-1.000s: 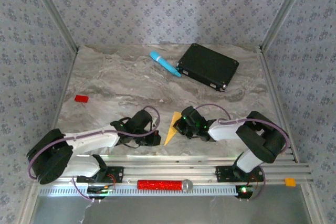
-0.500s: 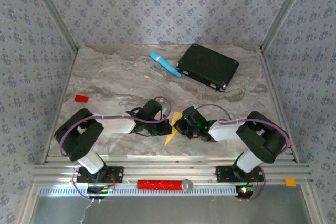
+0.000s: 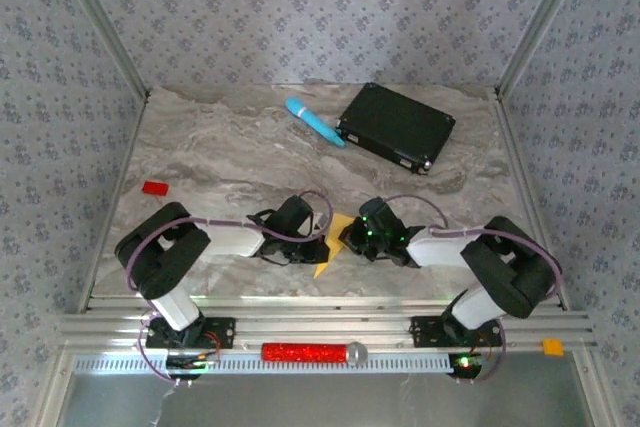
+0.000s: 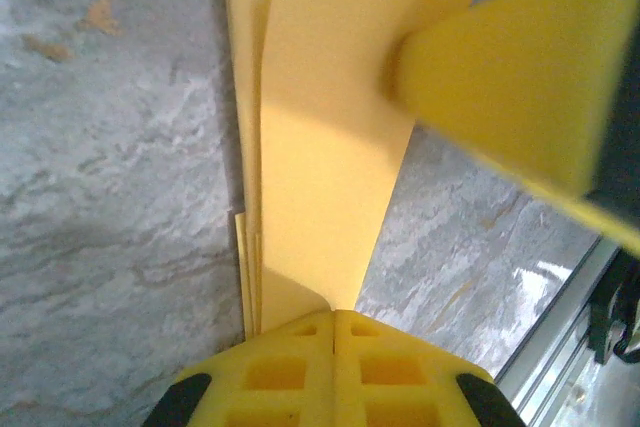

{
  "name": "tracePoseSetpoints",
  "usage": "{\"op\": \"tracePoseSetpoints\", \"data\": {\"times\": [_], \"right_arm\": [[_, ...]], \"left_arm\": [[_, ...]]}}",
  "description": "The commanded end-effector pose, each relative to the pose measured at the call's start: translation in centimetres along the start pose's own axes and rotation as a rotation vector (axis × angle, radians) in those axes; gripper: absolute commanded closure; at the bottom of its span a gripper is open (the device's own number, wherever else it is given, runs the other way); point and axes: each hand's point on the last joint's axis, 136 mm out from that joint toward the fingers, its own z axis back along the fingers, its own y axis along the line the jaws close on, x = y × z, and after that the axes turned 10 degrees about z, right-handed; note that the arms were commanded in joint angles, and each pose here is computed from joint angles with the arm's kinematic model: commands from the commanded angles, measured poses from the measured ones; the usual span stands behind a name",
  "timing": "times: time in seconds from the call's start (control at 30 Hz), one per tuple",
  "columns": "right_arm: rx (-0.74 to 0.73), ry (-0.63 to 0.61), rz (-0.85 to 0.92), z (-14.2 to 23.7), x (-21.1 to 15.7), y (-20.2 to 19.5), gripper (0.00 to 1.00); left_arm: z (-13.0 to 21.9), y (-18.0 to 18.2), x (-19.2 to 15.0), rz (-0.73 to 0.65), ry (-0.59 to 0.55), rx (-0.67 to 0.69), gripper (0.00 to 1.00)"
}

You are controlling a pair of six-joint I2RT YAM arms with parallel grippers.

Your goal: Fold a paper plane with a square sheet of paper (pick it up from the middle)

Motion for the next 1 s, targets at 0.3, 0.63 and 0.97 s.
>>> {"op": "tracePoseSetpoints", "data": {"times": [0.3,0.63,0.97], "right_arm": [[0.100,0.136,0.317,0.8,-1.4,4.0,1.00],[-0.064,0.187,0.222,-1.5,-0.8,-1.8,1.00],[-0.031,0.164,0.136,-1.3,1.2,-3.7,1.00]], "left_arm": [[0.9,8.4,-3.7,0.044,0.138,0.261,1.00],[0.8,9.0,-4.0,0.040,0.142,0.264,1.00],[1.0,9.6,-4.6,0.017,0.152,0.270,1.00]]}}
